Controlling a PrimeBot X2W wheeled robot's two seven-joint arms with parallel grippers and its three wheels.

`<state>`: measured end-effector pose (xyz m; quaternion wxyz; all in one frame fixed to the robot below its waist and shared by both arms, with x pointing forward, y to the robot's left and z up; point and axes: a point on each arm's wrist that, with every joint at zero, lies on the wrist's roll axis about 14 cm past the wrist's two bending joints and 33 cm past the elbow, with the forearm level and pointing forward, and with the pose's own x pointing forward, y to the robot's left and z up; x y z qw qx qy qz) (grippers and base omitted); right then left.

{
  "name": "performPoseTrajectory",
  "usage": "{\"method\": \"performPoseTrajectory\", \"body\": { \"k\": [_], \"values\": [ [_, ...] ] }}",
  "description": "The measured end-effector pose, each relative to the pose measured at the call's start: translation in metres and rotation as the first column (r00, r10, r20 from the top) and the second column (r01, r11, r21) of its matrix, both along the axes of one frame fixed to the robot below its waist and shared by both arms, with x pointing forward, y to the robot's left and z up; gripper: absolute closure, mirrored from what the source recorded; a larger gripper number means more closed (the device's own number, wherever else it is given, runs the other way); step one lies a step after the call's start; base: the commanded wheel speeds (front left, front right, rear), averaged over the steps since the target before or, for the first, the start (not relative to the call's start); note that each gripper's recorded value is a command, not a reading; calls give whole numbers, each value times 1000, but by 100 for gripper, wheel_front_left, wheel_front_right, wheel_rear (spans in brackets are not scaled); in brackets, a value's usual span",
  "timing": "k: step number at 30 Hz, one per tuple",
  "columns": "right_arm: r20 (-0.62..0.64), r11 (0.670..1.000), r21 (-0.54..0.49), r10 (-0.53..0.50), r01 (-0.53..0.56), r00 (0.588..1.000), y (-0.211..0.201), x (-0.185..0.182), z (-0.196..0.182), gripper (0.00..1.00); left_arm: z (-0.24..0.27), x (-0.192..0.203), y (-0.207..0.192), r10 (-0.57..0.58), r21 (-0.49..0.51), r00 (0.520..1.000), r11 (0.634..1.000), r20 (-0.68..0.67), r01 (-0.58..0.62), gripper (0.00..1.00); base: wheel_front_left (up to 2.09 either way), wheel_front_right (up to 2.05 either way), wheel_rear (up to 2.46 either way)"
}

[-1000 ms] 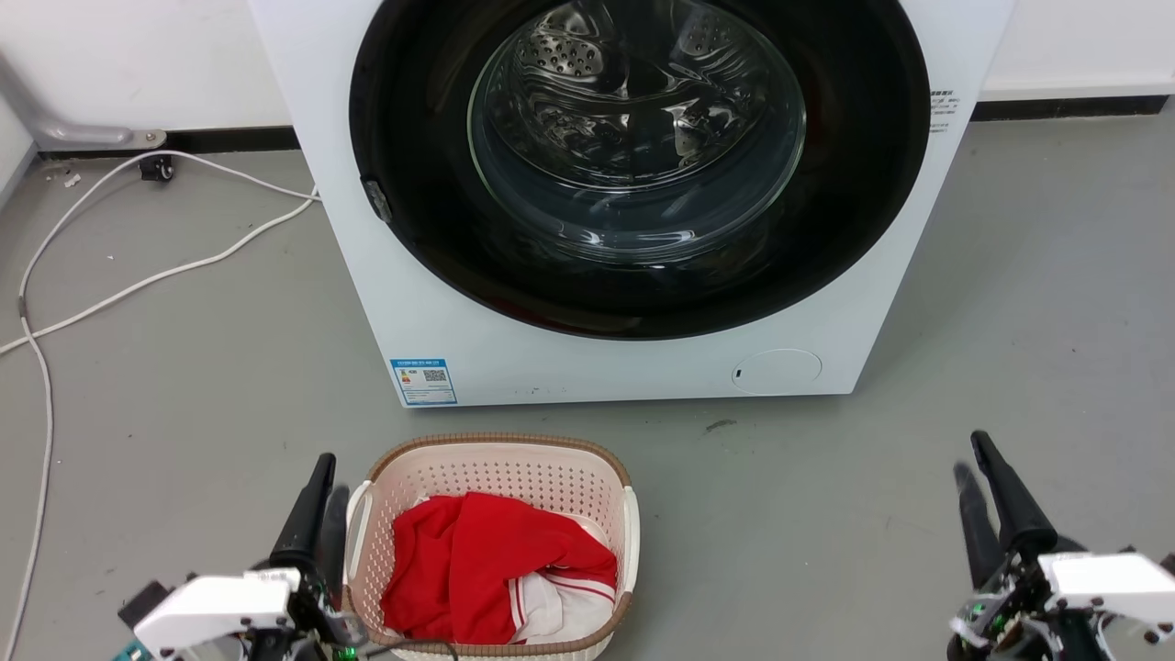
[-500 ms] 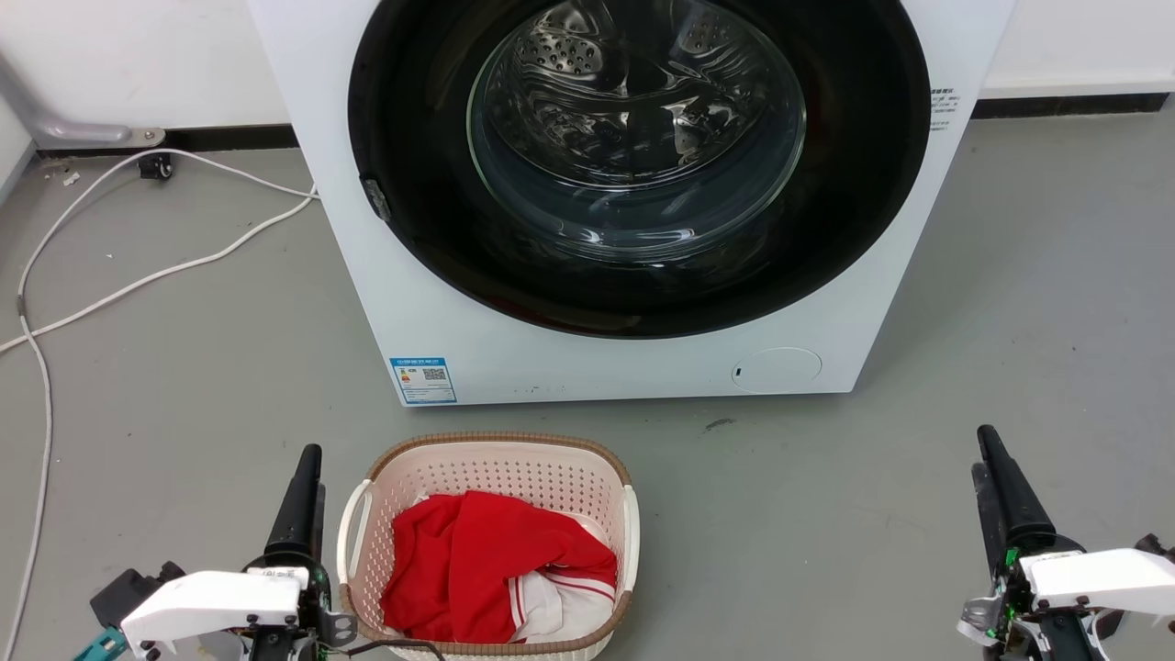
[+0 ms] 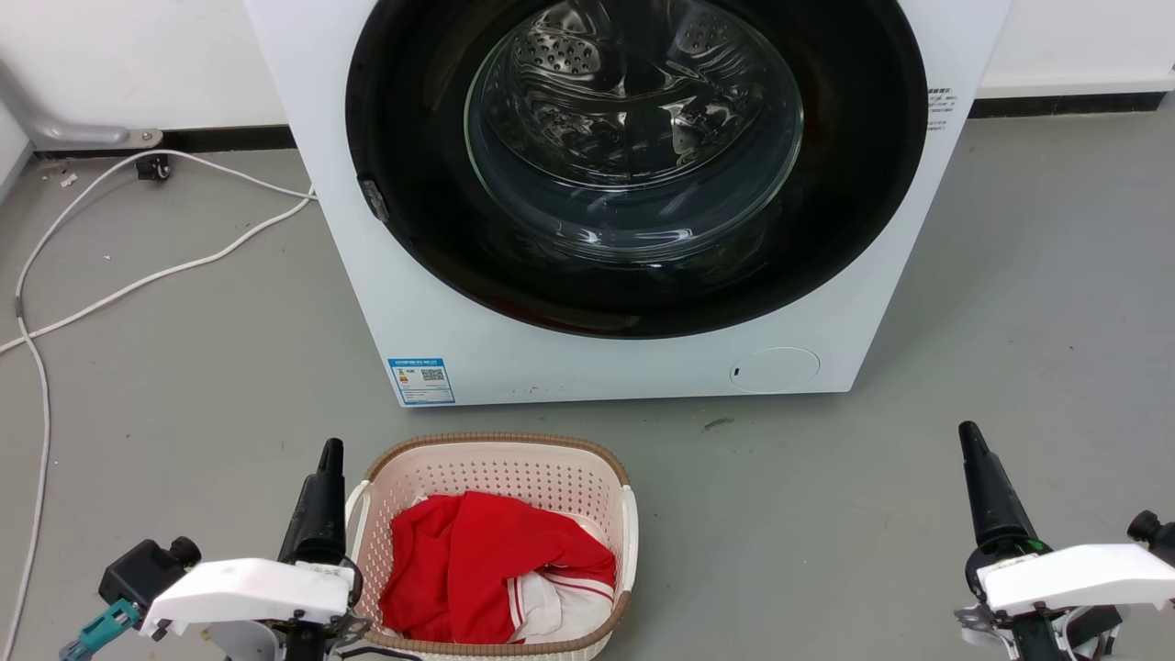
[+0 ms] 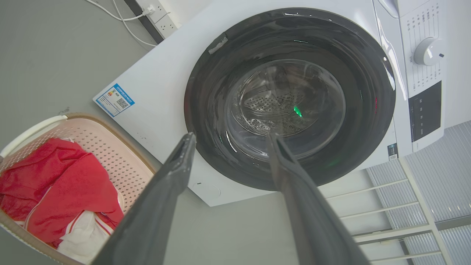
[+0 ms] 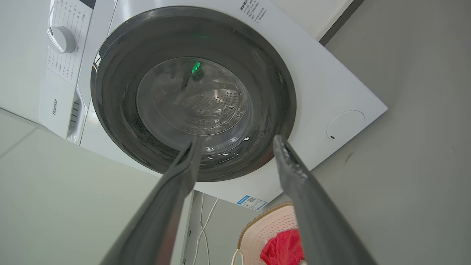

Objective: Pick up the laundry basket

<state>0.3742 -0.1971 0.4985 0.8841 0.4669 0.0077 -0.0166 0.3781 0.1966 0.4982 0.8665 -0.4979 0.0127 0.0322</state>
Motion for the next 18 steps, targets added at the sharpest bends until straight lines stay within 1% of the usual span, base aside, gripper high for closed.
{"method": "performPoseTrajectory", "body": {
  "k": [8, 18],
  "values": [
    [26, 988, -156, 11, -7, 1000, 3, 0, 8, 0, 2, -1, -2, 3, 147, 1000, 989, -5, -2, 0, 0, 0, 0],
    [64, 948, -318, 25, -4, 998, 7, -1, 18, 0, 8, -2, -4, 9, 293, 1000, 956, 12, -12, 0, 0, 0, 0]
  ]
}}
